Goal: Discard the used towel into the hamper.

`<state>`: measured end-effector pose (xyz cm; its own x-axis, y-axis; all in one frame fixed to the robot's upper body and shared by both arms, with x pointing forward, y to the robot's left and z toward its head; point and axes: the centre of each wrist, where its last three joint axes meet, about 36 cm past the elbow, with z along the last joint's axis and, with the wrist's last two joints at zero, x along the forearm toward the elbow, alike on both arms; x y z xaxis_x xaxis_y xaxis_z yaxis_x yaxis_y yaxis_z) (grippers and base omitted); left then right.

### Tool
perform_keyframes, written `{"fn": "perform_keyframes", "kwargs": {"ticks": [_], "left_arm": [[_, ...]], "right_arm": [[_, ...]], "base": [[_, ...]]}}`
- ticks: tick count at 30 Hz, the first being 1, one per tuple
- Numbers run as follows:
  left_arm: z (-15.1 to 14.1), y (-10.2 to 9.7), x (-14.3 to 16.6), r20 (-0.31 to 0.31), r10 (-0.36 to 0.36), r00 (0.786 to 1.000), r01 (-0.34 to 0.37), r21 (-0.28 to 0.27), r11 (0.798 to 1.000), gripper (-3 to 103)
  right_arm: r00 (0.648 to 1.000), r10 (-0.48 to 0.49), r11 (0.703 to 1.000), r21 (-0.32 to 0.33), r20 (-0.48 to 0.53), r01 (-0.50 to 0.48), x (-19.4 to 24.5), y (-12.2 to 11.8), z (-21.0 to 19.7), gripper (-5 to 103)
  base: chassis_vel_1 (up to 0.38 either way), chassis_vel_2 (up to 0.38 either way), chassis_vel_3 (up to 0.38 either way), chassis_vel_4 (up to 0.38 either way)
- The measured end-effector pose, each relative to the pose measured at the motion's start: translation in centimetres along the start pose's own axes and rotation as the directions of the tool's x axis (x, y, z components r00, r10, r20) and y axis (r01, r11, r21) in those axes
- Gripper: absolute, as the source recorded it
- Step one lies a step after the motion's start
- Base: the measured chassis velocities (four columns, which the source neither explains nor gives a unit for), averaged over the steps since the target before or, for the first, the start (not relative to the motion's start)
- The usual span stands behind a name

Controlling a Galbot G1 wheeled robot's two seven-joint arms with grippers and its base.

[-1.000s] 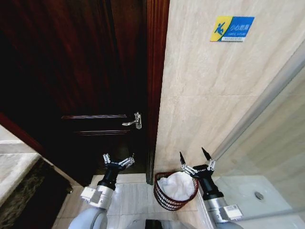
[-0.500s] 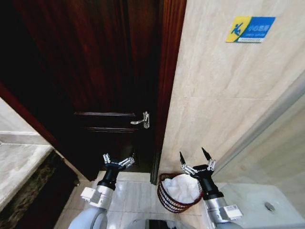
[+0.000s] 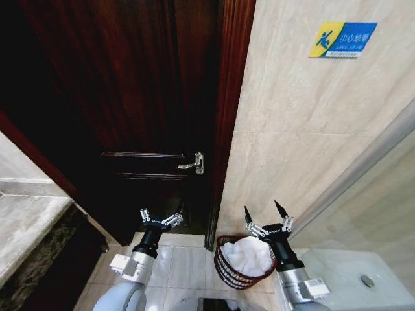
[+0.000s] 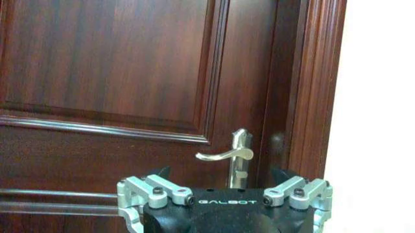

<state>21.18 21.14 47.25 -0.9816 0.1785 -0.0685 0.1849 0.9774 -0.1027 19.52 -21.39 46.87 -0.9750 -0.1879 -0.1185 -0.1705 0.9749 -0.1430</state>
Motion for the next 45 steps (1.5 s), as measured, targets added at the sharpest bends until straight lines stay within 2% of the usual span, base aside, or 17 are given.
{"fn": "perform_keyframes", "kwargs": {"ticks": [30,45], "left_arm": [[0.0,0.0,0.0,0.0,0.0,1.0,0.0,0.0,1.0,100],[0.0,0.0,0.0,0.0,0.0,1.0,0.0,0.0,1.0,100]], "right_arm": [[1.0,0.0,1.0,0.0,0.0,0.0,0.0,0.0,0.0,100],[1.0,0.0,1.0,0.0,0.0,0.0,0.01,0.0,0.0,100]], "base": [[0.005,-0.007,-0.005,0.005],[0.189,-0.188,-0.177,0.181]]}}
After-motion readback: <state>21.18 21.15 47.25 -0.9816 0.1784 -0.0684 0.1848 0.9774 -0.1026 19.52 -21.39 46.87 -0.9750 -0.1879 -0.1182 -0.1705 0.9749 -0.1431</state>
